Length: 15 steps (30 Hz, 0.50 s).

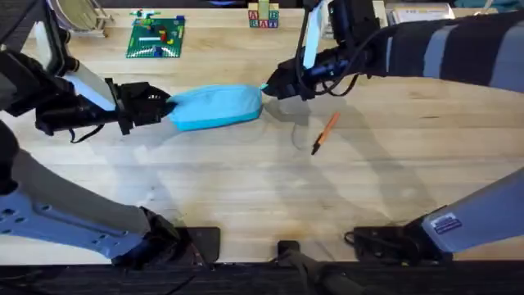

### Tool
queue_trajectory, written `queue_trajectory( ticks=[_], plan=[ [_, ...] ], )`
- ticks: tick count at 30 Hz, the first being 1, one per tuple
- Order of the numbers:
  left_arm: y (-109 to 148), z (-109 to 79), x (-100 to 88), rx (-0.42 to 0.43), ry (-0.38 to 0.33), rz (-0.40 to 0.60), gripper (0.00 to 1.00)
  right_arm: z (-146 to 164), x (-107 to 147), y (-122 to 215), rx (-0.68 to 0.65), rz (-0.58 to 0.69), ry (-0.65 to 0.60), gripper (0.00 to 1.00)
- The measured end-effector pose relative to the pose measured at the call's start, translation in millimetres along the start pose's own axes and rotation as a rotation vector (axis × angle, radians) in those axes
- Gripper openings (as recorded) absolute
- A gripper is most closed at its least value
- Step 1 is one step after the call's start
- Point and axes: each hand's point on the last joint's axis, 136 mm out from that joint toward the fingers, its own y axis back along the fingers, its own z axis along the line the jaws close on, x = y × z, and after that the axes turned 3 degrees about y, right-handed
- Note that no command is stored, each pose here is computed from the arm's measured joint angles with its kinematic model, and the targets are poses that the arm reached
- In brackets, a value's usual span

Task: Unzip the bag, pick up the pens from the table one at a time and place them inside, then zip the bag closed.

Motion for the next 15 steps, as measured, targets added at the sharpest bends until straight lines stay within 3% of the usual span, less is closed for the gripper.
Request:
queue_trajectory(
  ticks=[8, 15],
  plan=[
    [0, -0.3, 0.0, 0.001, 0.002, 0.0, 0.042, 7, -3, -6, -0.01, 0.007, -0.063, 0.03],
    [0, -0.2, 0.0, 0.001, 0.001, 0.0, 0.042, 20, -23, -22, -0.024, -0.03, 0.015, 0.03]
  ],
)
